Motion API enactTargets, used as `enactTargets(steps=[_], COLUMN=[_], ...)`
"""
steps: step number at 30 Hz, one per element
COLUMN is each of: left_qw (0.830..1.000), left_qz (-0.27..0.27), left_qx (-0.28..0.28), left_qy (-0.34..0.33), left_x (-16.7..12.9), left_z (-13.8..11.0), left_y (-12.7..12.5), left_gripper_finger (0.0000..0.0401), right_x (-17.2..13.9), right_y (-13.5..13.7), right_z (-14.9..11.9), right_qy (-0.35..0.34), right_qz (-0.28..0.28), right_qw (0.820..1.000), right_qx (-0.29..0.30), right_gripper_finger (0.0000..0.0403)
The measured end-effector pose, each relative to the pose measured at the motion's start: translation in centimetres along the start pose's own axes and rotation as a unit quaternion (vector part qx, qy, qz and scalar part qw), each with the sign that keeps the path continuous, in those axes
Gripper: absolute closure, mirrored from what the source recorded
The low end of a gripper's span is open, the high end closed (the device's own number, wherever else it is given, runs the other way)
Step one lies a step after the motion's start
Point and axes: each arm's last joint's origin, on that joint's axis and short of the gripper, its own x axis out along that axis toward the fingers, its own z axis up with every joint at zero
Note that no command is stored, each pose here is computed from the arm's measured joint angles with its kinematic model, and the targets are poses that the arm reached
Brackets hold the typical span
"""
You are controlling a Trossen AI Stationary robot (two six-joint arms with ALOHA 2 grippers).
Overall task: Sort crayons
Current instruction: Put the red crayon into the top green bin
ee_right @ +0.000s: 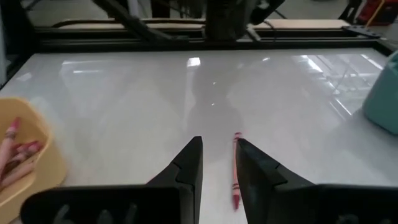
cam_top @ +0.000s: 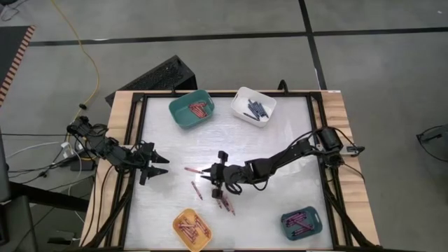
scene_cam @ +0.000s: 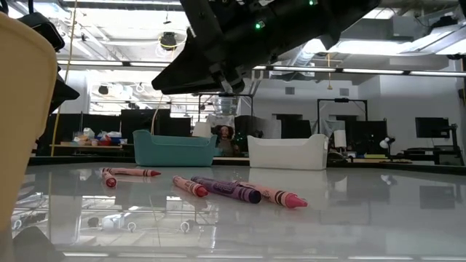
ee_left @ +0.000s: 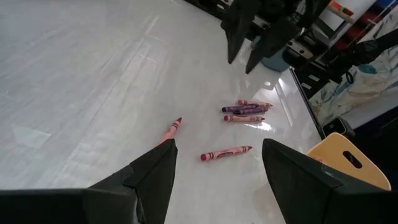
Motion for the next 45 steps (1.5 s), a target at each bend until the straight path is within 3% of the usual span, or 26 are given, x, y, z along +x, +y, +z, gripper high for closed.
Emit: enactTargets(steps=[6, 17, 28, 45], left_qw=[1.000, 1.000, 1.000, 1.000], left_qz=[0.000, 0.000, 0.000, 0.000], left_qx=[0.000, 0.000, 0.000, 0.000], left_qy=[0.000, 0.000, 0.000, 0.000], left_x=[0.0, 0.0, 0.0, 0.0], left_z=[0.0, 0.0, 0.0, 0.0], left_y=[0.0, 0.0, 0.0, 0.0], left_gripper_finger=[0.0173, 0.0173, 0.0173, 0.0173], right_x=[0.0, 0.4, 0.3, 0.5], right_y=[-0.1, -2.1, -2.2, -2.4], right_z=[-0.2, -1.9, -2.2, -2.2], right_qy=[0.009, 0.098, 0.111, 0.116], right_qz=[-0.011, -0.065, -0.066, -0.039], right_qw=[1.000, 0.993, 0.992, 0.992], right_qx=[0.011, 0.016, 0.010, 0.001], right_gripper_finger=[0.0310, 0.0309, 0.0272, 0.0273])
